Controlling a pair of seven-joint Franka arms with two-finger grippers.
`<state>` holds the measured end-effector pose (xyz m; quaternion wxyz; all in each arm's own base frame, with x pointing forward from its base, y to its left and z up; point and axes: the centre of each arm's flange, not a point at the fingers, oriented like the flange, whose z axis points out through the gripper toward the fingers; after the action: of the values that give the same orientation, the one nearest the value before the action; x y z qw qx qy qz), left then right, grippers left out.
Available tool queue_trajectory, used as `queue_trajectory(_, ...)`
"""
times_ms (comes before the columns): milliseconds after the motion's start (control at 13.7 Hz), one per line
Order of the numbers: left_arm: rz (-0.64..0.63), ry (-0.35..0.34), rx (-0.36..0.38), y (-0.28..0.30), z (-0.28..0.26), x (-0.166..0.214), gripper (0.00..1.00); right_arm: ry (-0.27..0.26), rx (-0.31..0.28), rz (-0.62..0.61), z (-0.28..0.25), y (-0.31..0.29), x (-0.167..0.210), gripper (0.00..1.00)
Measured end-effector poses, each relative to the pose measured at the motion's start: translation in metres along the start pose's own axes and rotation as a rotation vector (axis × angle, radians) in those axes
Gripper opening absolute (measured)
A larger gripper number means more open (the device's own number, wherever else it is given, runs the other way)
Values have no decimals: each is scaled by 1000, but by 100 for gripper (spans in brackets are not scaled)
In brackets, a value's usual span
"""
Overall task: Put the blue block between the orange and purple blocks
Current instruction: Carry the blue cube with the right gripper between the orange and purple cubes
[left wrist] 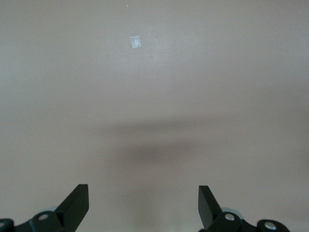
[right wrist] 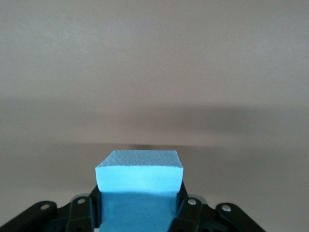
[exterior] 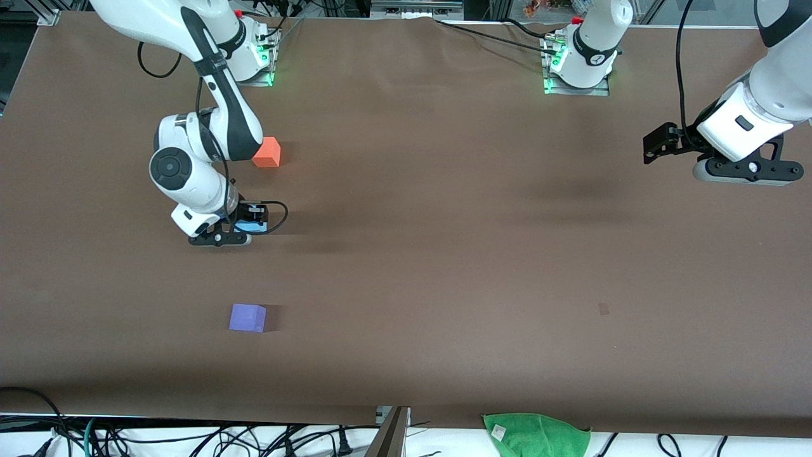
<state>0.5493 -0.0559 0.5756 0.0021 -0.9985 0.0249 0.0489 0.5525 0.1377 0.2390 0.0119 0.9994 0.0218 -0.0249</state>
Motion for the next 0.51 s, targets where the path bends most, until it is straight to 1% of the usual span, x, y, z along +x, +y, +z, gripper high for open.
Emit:
queue_trajectory(220, 1, 1, 0, 1, -1, 0, 100, 17, 8, 17, 8, 3, 2, 56)
queue_trajectory(366, 3, 1, 0, 1, -1, 0, 100, 26, 32, 48, 12, 3, 3, 56)
queue_trajectory(512, 3, 2, 0, 2, -1, 0, 100, 25, 42, 63, 18, 3, 4, 57)
